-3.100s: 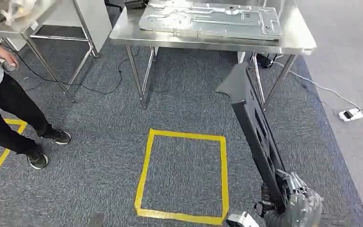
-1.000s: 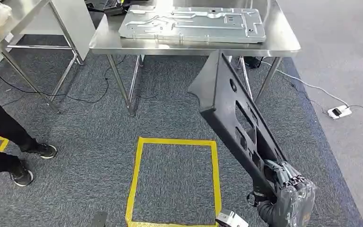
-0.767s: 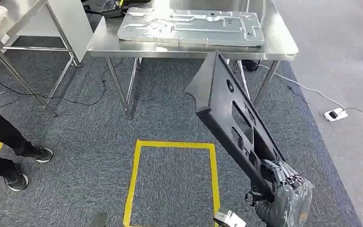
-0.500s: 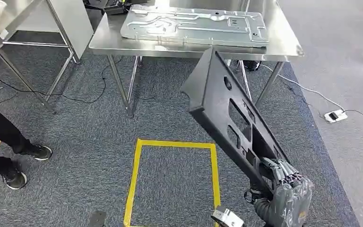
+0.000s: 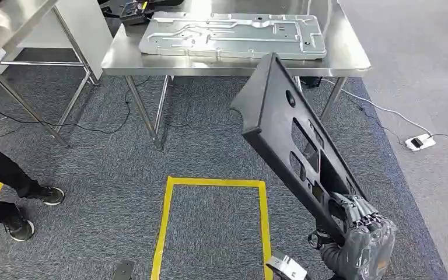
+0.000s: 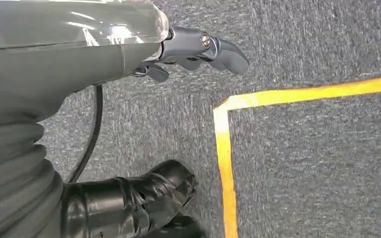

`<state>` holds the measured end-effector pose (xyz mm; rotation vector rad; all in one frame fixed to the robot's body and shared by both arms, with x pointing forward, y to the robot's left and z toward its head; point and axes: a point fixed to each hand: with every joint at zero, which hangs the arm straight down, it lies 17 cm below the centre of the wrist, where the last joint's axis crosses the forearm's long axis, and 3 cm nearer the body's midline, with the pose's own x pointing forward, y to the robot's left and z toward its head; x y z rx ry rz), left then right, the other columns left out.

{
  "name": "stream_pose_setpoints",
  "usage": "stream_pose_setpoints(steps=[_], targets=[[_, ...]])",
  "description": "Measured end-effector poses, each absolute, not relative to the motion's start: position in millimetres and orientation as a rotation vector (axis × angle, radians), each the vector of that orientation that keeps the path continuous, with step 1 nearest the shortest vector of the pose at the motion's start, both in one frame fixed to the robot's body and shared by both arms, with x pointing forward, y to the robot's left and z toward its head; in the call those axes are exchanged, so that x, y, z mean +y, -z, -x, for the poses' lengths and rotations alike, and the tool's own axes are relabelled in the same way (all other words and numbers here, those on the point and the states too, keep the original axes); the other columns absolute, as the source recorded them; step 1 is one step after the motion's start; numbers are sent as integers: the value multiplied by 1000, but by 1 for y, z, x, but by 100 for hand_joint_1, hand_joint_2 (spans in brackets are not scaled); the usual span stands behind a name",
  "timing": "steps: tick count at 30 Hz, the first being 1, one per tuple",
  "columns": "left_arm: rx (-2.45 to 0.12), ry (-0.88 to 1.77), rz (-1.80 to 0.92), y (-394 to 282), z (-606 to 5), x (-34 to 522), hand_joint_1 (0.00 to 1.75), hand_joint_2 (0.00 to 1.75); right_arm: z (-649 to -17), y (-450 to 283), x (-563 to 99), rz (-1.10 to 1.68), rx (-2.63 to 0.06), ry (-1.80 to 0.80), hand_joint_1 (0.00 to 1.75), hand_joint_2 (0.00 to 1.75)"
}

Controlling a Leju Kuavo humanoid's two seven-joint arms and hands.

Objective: Take the parts from the cabinet and place them on the table.

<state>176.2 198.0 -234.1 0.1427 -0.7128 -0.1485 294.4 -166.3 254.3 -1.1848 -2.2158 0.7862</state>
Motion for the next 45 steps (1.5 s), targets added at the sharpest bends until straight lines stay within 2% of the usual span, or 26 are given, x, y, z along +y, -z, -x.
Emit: stream_pose_setpoints(steps=[45], targets=[[-711,164,-140,235,-173,199,0,175,-297,-263,-183,1257,-2201,-771,175,175]])
